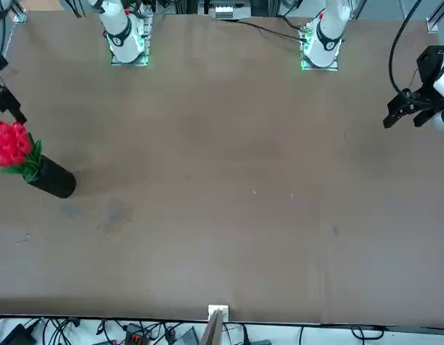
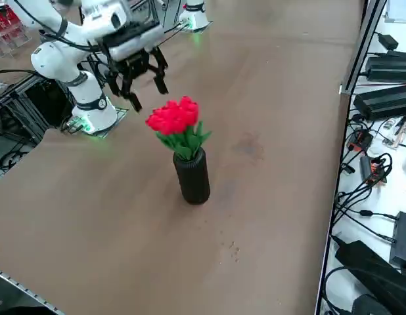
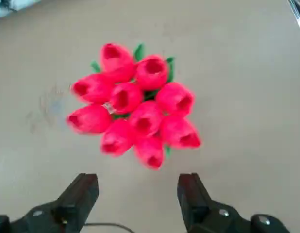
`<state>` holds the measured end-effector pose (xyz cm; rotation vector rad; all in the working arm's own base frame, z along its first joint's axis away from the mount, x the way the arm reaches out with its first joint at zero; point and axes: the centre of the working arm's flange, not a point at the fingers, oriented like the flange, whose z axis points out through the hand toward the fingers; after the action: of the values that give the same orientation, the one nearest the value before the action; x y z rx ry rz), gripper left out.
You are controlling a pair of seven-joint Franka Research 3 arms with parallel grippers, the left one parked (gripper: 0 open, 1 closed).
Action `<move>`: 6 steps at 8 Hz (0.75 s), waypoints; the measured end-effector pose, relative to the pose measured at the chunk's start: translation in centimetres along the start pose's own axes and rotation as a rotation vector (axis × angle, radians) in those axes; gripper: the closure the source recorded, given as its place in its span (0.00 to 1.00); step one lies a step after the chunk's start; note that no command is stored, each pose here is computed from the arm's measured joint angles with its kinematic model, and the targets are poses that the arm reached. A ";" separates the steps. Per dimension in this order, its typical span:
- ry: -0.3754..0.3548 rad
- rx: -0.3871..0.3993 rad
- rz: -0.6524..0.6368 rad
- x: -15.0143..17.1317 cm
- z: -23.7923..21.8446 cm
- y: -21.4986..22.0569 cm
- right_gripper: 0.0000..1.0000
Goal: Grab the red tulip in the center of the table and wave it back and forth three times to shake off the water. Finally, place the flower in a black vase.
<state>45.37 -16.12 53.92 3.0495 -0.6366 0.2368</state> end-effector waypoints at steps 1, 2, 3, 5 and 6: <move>-0.080 -0.022 -0.034 0.5 -2.6 -1.8 0.00; -0.154 -0.045 -0.085 1.4 -4.4 -4.2 0.00; -0.211 -0.049 -0.141 2.6 -5.3 -6.9 0.00; -0.254 -0.052 -0.236 6.2 -5.8 -11.3 0.00; -0.242 -0.055 -0.305 7.6 -5.9 -13.8 0.00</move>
<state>56.89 -6.20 61.14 3.0890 -0.1709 -0.1541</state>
